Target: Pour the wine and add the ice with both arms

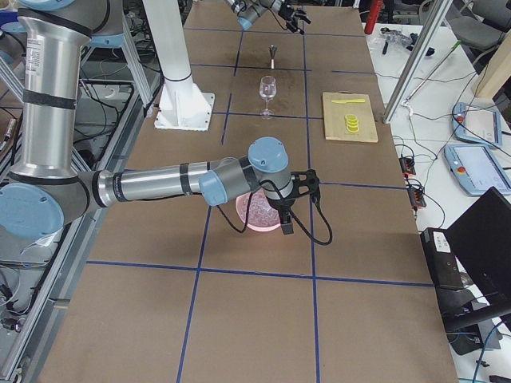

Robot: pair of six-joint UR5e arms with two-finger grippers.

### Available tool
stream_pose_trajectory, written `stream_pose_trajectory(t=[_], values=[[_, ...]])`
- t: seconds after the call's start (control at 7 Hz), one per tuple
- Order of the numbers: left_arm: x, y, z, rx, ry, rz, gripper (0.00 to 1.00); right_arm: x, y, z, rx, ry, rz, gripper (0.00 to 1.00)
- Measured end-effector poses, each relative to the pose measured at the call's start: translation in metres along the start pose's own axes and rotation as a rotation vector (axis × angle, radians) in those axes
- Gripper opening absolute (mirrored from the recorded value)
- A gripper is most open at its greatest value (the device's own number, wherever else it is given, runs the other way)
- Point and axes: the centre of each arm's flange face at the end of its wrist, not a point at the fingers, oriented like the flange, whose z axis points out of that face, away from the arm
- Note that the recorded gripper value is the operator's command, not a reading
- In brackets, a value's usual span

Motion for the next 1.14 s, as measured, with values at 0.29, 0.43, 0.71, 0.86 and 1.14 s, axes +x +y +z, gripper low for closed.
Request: stream_pose_trajectory(t=[0.29, 0.43, 0.71, 0.86, 1.14], values=[[-0.083, -0.036, -0.007, -0.213, -0.026, 0.031, 1.00, 0.000, 0.000, 0.000, -0.001, 0.000, 0.001, 1.00], [-0.131, -0.044, -0.027, -0.336, 0.009, 0.038, 1.00, 0.001, 0.001, 0.001, -0.002, 0.000, 0.002, 1.00], [-0.203, -0.025, -0.064, -0.559, 0.023, -0.031, 1.00, 0.002, 0.003, 0.002, -0.005, 0.000, 0.005, 1.00], [-0.224, -0.003, -0.070, -0.699, -0.012, -0.124, 1.00, 0.003, 0.004, 0.002, -0.007, 0.000, 0.006, 1.00], [-0.255, 0.031, -0.095, -0.899, -0.055, -0.335, 1.00, 0.003, 0.005, 0.002, -0.008, -0.001, 0.009, 1.00]])
